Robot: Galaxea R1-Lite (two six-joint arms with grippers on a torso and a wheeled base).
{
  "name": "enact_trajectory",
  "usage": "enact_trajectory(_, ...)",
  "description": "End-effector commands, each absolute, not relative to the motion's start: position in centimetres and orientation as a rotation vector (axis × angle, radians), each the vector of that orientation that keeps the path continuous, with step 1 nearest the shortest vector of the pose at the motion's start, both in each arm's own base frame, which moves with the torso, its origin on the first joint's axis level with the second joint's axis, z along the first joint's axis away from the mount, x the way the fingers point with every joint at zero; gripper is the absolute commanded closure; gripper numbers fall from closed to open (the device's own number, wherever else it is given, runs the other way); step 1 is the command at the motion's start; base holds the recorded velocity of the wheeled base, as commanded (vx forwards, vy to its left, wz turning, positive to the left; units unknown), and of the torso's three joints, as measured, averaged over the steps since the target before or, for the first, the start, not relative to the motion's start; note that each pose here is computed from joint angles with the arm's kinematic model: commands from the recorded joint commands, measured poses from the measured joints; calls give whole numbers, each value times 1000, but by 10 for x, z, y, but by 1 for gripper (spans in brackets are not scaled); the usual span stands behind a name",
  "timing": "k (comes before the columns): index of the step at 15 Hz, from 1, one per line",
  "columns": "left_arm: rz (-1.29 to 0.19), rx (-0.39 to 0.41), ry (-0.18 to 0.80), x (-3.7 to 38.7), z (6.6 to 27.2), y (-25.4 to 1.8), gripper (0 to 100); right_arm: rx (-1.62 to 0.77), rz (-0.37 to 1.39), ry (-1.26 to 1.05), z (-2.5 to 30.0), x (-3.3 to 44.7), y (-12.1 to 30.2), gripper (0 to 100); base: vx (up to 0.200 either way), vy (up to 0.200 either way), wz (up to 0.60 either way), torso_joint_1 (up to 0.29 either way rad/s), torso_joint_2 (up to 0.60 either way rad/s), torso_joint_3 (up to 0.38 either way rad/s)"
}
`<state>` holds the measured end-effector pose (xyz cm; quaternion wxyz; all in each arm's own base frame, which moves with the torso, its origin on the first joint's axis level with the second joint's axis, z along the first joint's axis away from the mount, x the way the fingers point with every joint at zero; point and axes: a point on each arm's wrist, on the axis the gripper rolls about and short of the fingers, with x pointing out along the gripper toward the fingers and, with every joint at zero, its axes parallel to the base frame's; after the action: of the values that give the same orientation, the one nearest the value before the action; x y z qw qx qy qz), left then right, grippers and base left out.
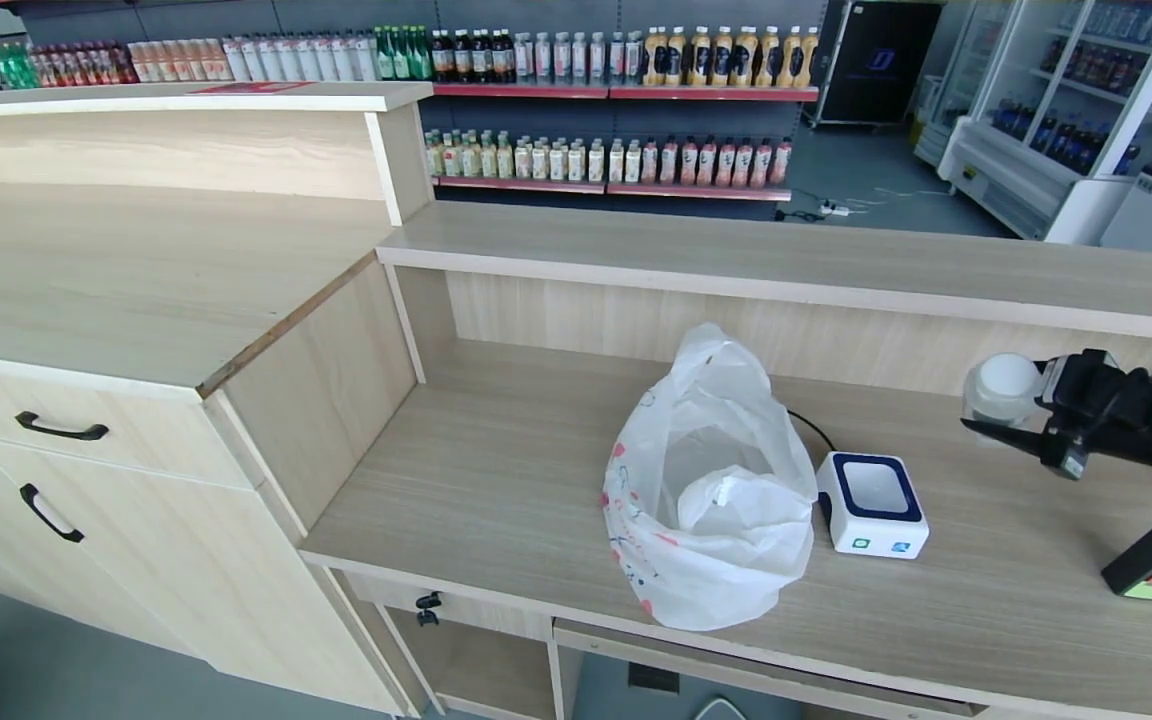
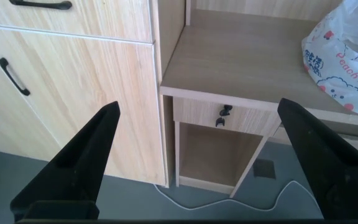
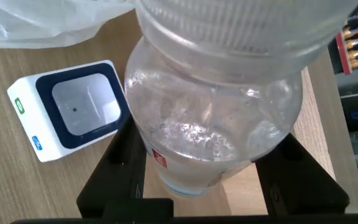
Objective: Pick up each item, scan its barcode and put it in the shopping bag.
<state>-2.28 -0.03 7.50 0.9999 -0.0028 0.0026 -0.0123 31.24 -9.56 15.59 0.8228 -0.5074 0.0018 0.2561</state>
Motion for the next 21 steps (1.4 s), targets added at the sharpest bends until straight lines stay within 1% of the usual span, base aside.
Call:
enact_trajectory(1, -25, -6, 6, -23, 75, 0, 0, -1085, 572, -2, 152, 315, -89, 100, 0, 0, 0, 0, 0, 0)
enact_trajectory(6, -25, -6, 6, -23, 75, 0, 0, -1155, 606, -79, 152, 325, -74, 100, 0, 0, 0, 0, 0, 0)
enact_trajectory(11, -25, -6, 6, -23, 75, 0, 0, -1150, 645, -110, 139, 332, -67, 100, 0, 0, 0, 0, 0, 0)
enact_trajectory(21, -25, -6, 6, -23, 75, 0, 0, -1173, 681, -130, 120, 339, -68, 100, 0, 0, 0, 0, 0, 0)
